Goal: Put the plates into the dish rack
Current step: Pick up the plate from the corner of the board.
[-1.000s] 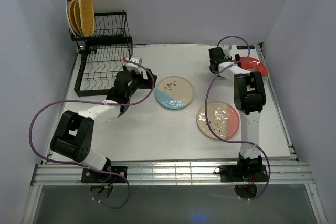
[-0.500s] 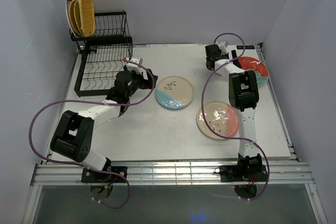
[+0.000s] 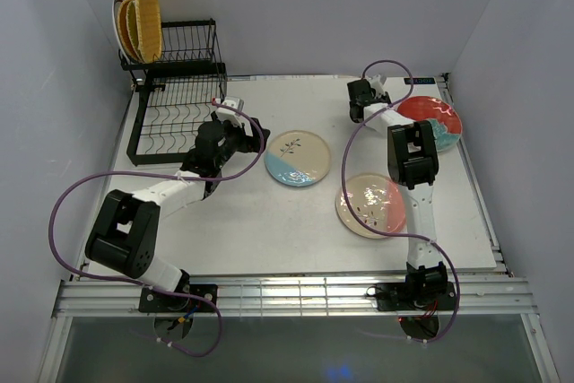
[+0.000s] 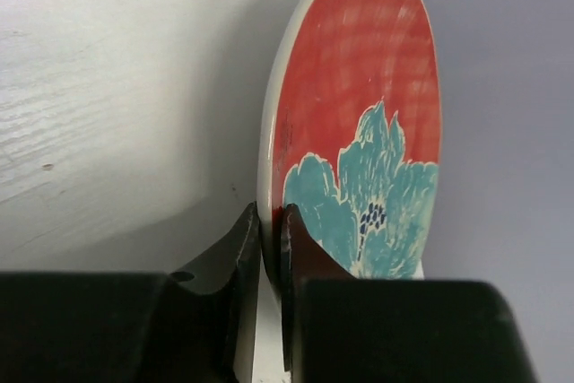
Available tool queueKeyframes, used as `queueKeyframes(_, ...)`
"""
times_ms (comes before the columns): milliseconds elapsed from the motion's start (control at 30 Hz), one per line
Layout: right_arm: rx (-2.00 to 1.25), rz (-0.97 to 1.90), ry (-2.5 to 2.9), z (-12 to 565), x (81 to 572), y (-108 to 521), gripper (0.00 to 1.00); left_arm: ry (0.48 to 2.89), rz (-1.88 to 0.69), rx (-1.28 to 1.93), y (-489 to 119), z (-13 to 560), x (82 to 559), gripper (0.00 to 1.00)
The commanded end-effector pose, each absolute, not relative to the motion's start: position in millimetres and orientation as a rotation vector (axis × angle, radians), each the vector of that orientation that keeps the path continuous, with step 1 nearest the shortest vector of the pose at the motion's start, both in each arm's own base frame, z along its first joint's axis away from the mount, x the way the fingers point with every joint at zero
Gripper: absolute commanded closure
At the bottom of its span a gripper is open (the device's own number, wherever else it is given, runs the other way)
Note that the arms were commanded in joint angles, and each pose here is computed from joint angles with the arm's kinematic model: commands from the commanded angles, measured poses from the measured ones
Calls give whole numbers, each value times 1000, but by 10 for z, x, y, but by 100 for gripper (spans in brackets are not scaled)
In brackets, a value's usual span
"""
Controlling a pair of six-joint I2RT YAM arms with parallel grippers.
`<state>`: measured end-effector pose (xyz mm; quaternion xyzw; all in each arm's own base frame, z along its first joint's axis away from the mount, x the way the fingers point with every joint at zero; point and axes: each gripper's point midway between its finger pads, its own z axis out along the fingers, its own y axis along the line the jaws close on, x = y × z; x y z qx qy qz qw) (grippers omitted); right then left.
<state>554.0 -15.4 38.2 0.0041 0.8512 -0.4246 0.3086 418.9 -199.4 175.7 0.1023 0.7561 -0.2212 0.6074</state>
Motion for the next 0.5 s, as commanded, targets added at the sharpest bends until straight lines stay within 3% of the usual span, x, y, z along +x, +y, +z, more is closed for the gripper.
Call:
queueKeyframes(0, 109, -1110, 2196, 558, 5541, -161, 92, 1699, -531, 244, -2007, 1961, 4129, 2)
queueKeyframes(467, -15, -956, 1949, 1196, 5239, 478, 92, 1697, -548, 245, -2027, 1982, 4113, 2)
